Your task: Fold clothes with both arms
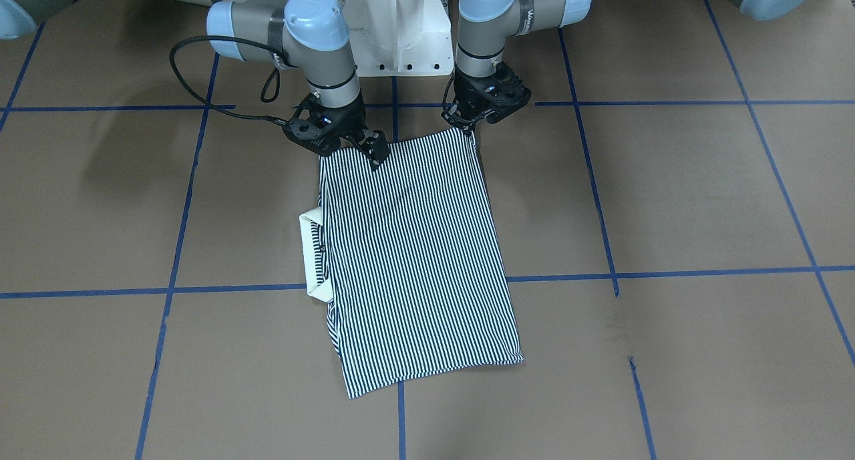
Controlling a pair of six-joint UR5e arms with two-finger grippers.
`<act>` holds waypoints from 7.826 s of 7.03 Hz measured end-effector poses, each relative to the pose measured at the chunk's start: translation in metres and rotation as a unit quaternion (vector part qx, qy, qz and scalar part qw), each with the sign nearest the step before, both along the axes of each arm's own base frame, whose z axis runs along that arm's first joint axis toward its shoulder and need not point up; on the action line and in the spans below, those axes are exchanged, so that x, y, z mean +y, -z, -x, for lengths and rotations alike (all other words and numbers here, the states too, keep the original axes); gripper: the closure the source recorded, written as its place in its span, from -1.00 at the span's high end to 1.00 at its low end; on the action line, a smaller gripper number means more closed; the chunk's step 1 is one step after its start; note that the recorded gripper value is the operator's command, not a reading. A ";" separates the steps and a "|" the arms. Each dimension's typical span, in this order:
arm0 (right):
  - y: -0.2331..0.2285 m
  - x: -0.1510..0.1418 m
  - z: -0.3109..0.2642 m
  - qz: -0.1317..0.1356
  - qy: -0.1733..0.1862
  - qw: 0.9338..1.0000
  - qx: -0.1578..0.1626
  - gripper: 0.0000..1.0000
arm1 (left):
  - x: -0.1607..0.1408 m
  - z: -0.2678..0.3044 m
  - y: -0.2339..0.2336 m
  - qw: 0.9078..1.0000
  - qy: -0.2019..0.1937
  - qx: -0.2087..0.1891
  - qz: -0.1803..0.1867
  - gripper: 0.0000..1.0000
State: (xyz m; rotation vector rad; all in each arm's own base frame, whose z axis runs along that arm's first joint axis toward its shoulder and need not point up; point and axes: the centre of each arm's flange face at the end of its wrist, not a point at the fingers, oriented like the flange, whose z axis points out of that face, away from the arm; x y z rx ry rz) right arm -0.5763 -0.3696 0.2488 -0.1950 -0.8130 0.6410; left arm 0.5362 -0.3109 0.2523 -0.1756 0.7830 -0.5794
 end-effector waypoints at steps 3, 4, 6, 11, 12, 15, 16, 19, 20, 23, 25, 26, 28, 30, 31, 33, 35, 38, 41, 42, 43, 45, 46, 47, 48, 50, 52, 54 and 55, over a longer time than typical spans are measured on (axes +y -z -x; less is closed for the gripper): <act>-0.017 0.000 0.000 0.009 -0.002 1.000 0.016 1.00 | 0.001 0.000 0.003 1.000 -0.001 0.003 -0.001 -1.00; -0.022 0.000 0.000 0.011 -0.002 1.000 0.020 1.00 | 0.001 0.001 0.004 1.000 -0.001 0.004 -0.001 -1.00; -0.026 0.000 0.001 0.011 -0.002 1.000 0.023 0.71 | 0.001 0.003 0.007 1.000 0.001 0.007 -0.002 -1.00; -0.028 -0.003 0.006 0.010 -0.001 1.000 0.027 -0.91 | -0.002 0.007 0.009 1.000 0.004 0.008 -0.003 -1.00; -0.026 -0.003 0.006 0.010 -0.001 1.000 0.027 -1.00 | -0.003 0.008 0.009 1.000 0.005 0.008 -0.003 -1.00; -0.016 -0.004 0.008 0.007 -0.002 1.000 0.021 -1.00 | -0.003 0.008 0.009 1.000 0.006 0.009 -0.003 -1.00; -0.009 -0.005 0.009 0.004 -0.004 1.000 0.017 -1.00 | -0.004 0.008 0.009 1.000 0.006 0.009 -0.003 -1.00; -0.003 -0.005 0.004 0.000 -0.004 1.000 0.009 -1.00 | -0.003 0.009 0.009 1.000 0.005 0.010 -0.003 -1.00; -0.001 -0.001 -0.007 -0.002 -0.003 1.000 0.002 -1.00 | -0.001 0.010 0.011 1.000 0.003 0.011 -0.004 -1.00; 0.000 0.037 -0.032 -0.009 0.016 1.000 -0.018 -1.00 | 0.025 0.014 0.023 1.000 -0.017 0.013 -0.004 -1.00; 0.009 0.064 -0.029 -0.010 0.035 0.999 -0.021 -1.00 | 0.046 0.009 0.026 0.999 -0.034 0.010 -0.003 -1.00; 0.014 0.071 -0.029 -0.011 0.040 0.999 -0.021 -1.00 | 0.051 0.010 0.029 0.999 -0.039 0.014 -0.004 -1.00; 0.021 0.057 -0.036 -0.021 0.033 0.999 -0.025 -1.00 | 0.048 0.023 0.044 0.999 -0.041 0.031 -0.017 -1.00; 0.020 0.015 -0.057 -0.046 0.012 0.998 -0.030 -1.00 | -0.001 0.049 0.051 0.998 -0.015 0.044 -0.049 -1.00; 0.018 -0.006 -0.058 -0.058 0.004 0.998 -0.032 -1.00 | -0.033 0.057 0.046 0.997 0.003 0.052 -0.065 -1.00; 0.026 -0.050 -0.036 -0.070 -0.007 0.997 -0.029 -1.00 | -0.078 0.051 0.025 0.994 0.032 0.069 -0.081 -1.00; 0.028 -0.078 -0.031 -0.077 -0.016 0.997 -0.025 -1.00 | -0.106 0.050 0.012 0.992 0.052 0.079 -0.086 -1.00; 0.049 -0.177 -0.009 -0.074 -0.049 0.996 0.000 0.56 | -0.213 0.046 -0.010 0.987 0.114 0.066 -0.088 0.99; -0.006 -0.281 -0.025 -0.110 -0.058 0.992 0.030 1.00 | -0.336 0.108 -0.072 0.981 0.135 0.026 -0.137 1.00; -0.011 -0.295 -0.036 -0.121 -0.053 0.990 0.037 1.00 | -0.348 0.120 -0.079 0.981 0.131 0.018 -0.144 1.00; -0.008 -0.304 -0.046 -0.124 -0.046 0.991 0.032 1.00 | -0.352 0.125 -0.081 0.981 0.128 0.017 -0.147 1.00; 0.017 -0.308 -0.065 -0.133 -0.010 0.991 0.006 1.00 | -0.349 0.141 -0.088 0.984 0.091 0.027 -0.151 1.00; 0.038 -0.293 -0.063 -0.141 0.017 0.990 0.005 1.00 | -0.337 0.159 -0.095 0.984 0.067 0.034 -0.161 1.00; 0.054 -0.267 -0.048 -0.159 0.063 0.985 0.027 1.00 | -0.326 0.181 -0.102 0.982 0.052 0.034 -0.176 1.00; 0.064 -0.236 -0.021 -0.193 0.113 0.973 0.061 1.00 | -0.321 0.197 -0.108 0.981 0.044 0.031 -0.186 1.00; 0.066 -0.187 0.035 -0.277 0.191 0.933 0.124 1.00 | -0.319 0.207 -0.113 0.981 0.038 0.027 -0.190 1.00; 0.063 -0.195 0.060 -0.317 0.217 0.908 0.168 1.00 | -0.319 0.211 -0.114 0.981 0.039 0.026 -0.190 1.00; 0.034 -0.227 0.071 -0.345 0.214 0.894 0.189 1.00 | -0.321 0.216 -0.115 0.982 0.037 0.030 -0.184 1.00; 0.019 -0.246 0.063 -0.358 0.215 0.884 0.210 1.00 | -0.322 0.220 -0.115 0.983 0.036 0.033 -0.180 1.00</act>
